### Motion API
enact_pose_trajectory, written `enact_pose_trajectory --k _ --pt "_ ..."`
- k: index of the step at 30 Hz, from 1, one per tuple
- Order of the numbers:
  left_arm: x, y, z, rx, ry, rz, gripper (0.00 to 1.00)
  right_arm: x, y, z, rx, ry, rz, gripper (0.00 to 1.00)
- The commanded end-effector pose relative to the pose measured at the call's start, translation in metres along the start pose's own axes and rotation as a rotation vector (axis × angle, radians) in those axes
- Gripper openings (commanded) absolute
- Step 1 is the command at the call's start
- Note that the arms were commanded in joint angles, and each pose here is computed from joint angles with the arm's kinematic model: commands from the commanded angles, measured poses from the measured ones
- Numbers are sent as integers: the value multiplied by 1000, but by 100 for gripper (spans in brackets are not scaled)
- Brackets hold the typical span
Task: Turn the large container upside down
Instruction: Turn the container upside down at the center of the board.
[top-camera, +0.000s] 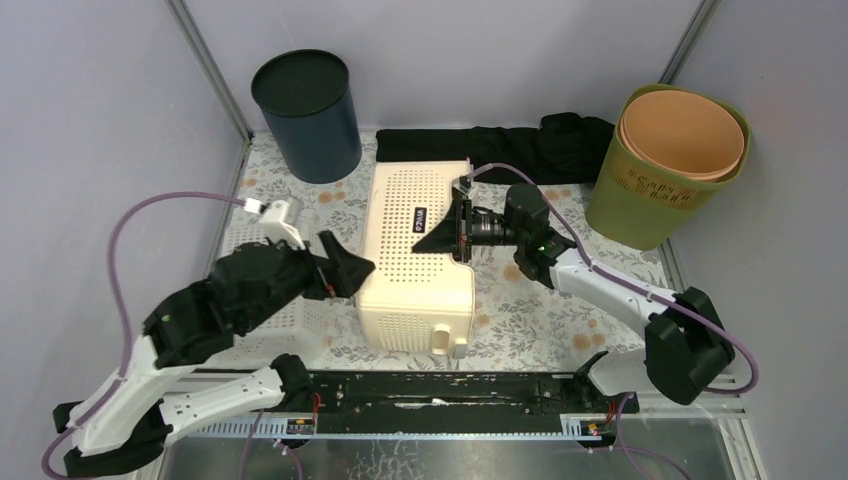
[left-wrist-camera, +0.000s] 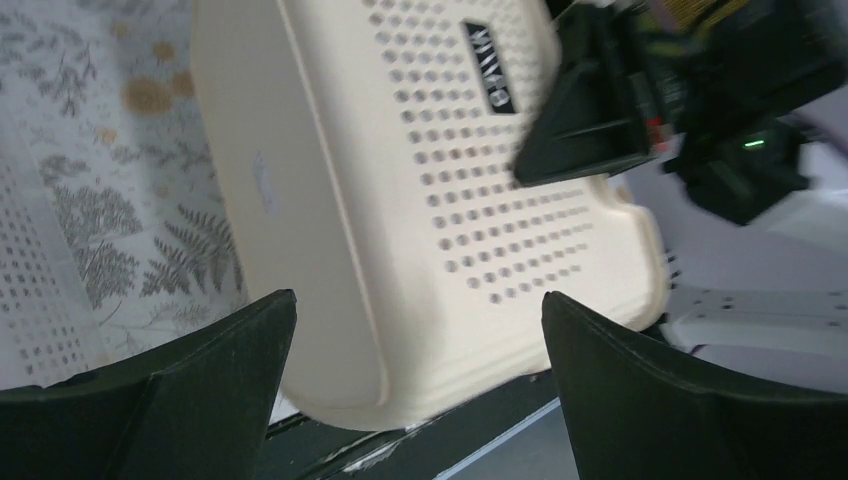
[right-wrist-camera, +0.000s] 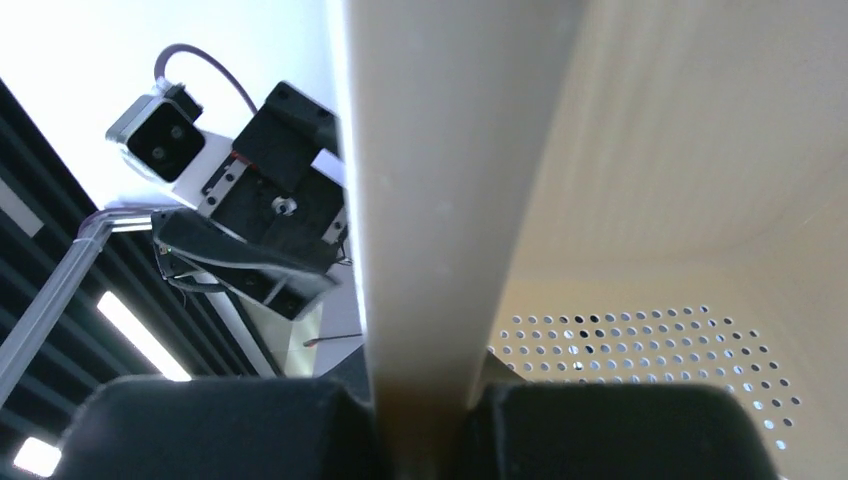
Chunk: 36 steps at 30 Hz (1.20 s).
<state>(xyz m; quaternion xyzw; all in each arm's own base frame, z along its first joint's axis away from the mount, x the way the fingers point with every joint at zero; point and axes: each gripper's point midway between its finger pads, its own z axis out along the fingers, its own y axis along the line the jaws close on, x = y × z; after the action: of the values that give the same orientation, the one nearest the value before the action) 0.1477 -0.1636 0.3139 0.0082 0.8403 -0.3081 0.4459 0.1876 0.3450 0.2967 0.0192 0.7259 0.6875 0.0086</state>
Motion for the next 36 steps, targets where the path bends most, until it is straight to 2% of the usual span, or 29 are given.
enact_pose_trajectory --k 1,7,22,29,36 --pt "-51 -12 -42 48 -141 0 100 2 88 -4 -290 22 -233 0" --pt "-72 -25 -71 132 -195 -29 100 -16 111 4 -457 23 -256 0" --pt "-64 -18 -64 107 -187 -35 100 -67 134 47 -642 20 -256 0" --pt "-61 -18 -57 96 -175 -32 100 -80 125 73 -707 19 -239 0" --pt "-59 -18 -54 90 -167 -29 100 -88 95 87 -718 17 -216 0"
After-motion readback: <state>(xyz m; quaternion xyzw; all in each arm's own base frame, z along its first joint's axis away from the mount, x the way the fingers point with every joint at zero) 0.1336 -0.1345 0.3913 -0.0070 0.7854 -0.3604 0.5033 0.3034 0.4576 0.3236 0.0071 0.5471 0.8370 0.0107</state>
